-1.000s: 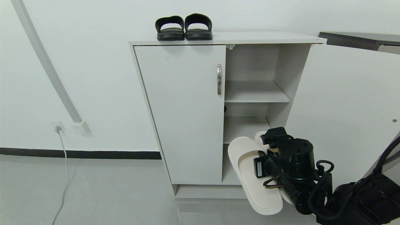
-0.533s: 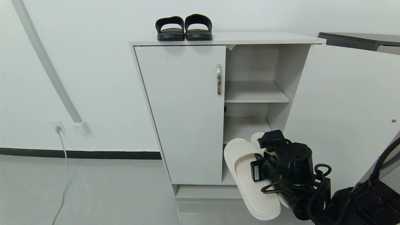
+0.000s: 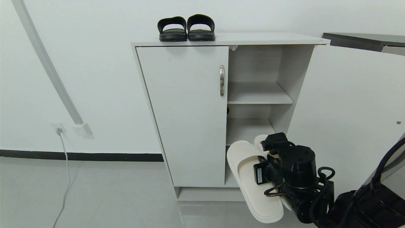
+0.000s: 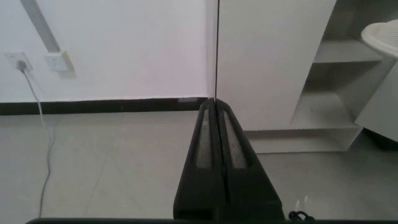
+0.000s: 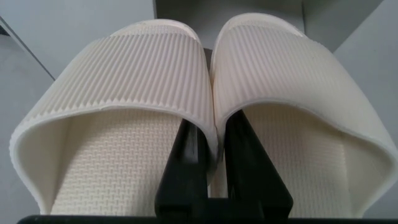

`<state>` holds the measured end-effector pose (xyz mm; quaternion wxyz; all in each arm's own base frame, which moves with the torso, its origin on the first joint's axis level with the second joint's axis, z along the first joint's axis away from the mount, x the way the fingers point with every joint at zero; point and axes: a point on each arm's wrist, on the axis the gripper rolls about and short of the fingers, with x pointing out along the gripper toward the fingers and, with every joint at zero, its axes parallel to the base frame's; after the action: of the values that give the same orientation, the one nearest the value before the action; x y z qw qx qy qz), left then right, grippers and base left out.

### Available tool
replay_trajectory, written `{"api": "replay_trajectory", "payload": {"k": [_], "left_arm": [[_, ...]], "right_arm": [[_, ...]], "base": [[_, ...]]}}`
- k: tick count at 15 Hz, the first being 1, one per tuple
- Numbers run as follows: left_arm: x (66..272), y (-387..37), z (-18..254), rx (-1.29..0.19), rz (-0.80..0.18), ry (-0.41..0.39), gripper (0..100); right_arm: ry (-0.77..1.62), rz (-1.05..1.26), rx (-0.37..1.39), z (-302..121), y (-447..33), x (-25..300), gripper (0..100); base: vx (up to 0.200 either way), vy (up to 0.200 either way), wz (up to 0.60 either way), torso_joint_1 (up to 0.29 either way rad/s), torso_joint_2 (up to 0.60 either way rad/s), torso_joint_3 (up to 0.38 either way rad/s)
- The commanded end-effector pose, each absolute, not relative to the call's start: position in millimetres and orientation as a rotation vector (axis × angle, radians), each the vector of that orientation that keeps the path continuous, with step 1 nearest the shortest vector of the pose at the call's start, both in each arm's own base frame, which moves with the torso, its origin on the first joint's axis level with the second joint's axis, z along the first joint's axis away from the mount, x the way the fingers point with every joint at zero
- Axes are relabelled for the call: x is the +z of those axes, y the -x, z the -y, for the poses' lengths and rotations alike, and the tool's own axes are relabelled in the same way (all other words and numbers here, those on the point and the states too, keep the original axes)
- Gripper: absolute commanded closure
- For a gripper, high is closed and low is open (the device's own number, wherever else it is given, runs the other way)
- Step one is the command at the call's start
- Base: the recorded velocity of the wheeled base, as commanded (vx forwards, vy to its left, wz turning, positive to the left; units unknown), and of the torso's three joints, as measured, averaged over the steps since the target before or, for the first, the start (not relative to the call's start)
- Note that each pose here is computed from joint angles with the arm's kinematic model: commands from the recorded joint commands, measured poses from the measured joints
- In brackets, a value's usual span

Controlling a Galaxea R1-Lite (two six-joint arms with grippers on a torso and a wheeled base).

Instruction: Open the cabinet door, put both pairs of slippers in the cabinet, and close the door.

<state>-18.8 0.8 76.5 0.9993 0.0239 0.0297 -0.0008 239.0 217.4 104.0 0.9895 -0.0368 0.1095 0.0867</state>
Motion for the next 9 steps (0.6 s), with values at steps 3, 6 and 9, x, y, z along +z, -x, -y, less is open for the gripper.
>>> {"api": "replay_trajectory", "payload": {"k": [3,6,9], "left_arm": [[75.3,22.9,-1.7,0.078,-0.003,-0.048,100],[75.4,22.7,-0.7,0.032,-0.004,-0.035,100],[75.4,22.7,-0.7,0.032,-0.004,-0.035,100]], "right_arm": [[0.068,-0.21,0.174,-218.4,-239.6,105.9,100],[0.061,-0.157,0.041,-229.6,-252.4,111.8,100],[-0.021,-0.139,0.006,-250.0,-271.3,107.2,100]], "base": [[0.0,0.0,0.0,0.0,0.0,0.0],[0.0,0.0,0.0,0.0,0.0,0.0],[0.0,0.0,0.0,0.0,0.0,0.0]]}}
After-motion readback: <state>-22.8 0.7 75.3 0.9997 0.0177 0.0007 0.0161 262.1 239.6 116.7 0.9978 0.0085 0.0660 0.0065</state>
